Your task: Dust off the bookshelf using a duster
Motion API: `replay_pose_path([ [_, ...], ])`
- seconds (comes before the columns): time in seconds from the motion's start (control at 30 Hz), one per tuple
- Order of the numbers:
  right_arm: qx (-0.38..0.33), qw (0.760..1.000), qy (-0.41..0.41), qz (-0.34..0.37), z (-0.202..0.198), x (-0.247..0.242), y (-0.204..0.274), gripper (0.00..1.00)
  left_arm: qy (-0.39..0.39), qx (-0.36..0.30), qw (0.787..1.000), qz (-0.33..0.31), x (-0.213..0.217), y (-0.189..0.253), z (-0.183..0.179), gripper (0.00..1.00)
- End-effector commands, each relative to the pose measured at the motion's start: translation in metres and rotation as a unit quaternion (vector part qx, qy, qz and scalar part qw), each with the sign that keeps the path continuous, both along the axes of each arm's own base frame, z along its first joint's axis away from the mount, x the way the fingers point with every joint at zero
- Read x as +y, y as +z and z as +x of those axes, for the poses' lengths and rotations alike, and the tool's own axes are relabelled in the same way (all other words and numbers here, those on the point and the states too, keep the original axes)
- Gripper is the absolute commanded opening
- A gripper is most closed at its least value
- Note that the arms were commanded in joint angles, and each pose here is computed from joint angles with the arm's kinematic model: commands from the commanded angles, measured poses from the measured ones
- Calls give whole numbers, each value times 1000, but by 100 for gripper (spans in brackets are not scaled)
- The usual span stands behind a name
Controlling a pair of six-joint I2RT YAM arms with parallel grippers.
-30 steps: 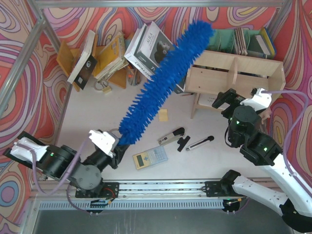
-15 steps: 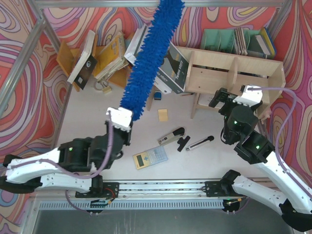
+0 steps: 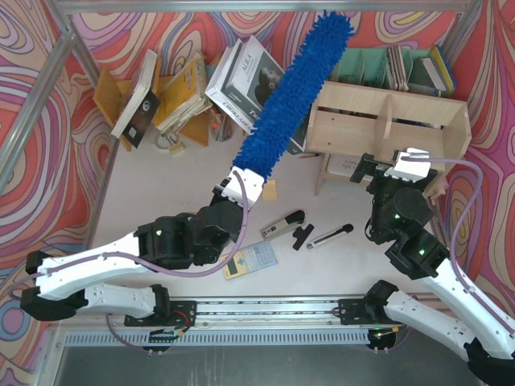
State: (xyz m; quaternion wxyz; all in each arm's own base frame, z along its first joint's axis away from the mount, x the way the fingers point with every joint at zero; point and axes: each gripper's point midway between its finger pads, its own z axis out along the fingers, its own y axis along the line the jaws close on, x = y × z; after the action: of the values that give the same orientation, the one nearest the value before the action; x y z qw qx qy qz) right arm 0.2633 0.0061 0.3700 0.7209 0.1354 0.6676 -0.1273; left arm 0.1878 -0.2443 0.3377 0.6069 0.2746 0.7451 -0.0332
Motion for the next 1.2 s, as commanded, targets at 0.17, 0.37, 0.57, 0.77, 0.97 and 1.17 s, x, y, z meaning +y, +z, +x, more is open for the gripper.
replay_pose_path([
  [0.17,-17,1000,-2,3,-1,-2,3,97,79,21,996,-45,5,18,33,0],
  [0.37,-16,1000,6,5,2,1,2,97,102,14,994,-25,-3,31,44,0],
  [0.57,-15,1000,14,12,1,3,-1,98,106,32,994,-15,-13,20,49,0],
  [0.77,-16,1000,14,12,2,4,1,97,71,77,994,-12,-37,-9,44,0],
  [0.97,-10,1000,12,10,4,5,-3,98,35,124,992,-12,-63,-36,37,0],
  [1.17,-10,1000,12,9,5,6,-3,98,39,112,993,-10,-59,-29,39,0],
])
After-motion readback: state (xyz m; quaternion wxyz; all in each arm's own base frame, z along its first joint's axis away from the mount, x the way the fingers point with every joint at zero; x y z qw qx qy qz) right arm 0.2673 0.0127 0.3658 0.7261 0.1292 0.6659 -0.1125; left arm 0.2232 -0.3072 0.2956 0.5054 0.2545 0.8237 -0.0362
